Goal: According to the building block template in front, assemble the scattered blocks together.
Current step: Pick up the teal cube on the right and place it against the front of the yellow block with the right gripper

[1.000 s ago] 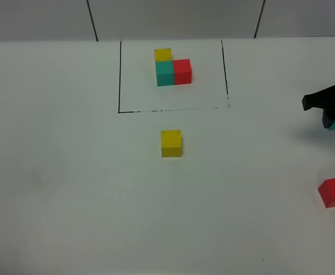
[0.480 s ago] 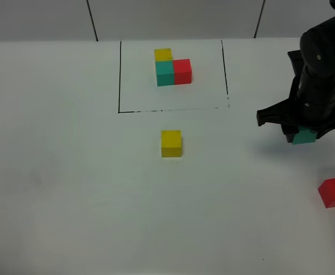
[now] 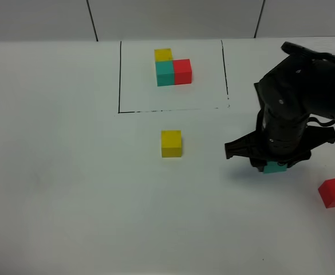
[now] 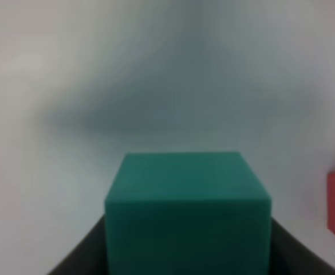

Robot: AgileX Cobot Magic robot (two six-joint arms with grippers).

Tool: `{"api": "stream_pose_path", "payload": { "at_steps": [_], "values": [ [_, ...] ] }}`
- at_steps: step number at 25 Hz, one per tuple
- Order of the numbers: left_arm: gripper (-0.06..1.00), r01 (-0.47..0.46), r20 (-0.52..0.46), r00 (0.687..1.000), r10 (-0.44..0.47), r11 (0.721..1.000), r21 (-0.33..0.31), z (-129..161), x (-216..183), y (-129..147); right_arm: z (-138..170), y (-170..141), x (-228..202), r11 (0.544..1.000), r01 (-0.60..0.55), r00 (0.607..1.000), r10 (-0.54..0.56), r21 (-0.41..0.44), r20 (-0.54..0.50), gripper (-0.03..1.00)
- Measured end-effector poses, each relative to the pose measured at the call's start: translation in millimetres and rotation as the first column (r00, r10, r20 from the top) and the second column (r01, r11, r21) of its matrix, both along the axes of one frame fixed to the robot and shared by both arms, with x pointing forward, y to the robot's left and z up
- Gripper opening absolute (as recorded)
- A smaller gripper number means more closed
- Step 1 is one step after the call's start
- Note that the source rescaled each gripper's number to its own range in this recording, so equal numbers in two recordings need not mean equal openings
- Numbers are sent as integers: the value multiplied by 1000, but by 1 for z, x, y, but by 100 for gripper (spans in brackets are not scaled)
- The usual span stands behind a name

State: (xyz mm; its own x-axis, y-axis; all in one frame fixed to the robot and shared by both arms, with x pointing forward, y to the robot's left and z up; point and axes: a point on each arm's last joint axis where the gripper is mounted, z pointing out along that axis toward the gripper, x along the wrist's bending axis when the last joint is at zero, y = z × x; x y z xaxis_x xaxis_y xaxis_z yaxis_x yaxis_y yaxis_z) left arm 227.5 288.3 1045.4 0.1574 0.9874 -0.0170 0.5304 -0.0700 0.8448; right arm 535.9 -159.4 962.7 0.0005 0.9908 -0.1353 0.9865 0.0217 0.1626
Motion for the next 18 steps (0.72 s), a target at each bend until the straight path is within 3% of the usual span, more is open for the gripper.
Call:
{"api": "stream_pose_path", "payload": {
  "at_steps": [8, 18],
  "values": [
    [91, 0, 0, 1000, 0, 1000, 0, 0, 0, 0, -4, 55, -22, 996, -65, 996, 61, 68, 64, 1],
    [90, 0, 0, 1000, 0, 1000, 0, 0, 0, 0, -22, 114, -19, 990, -104, 993, 98, 94, 67, 1]
  ]
}}
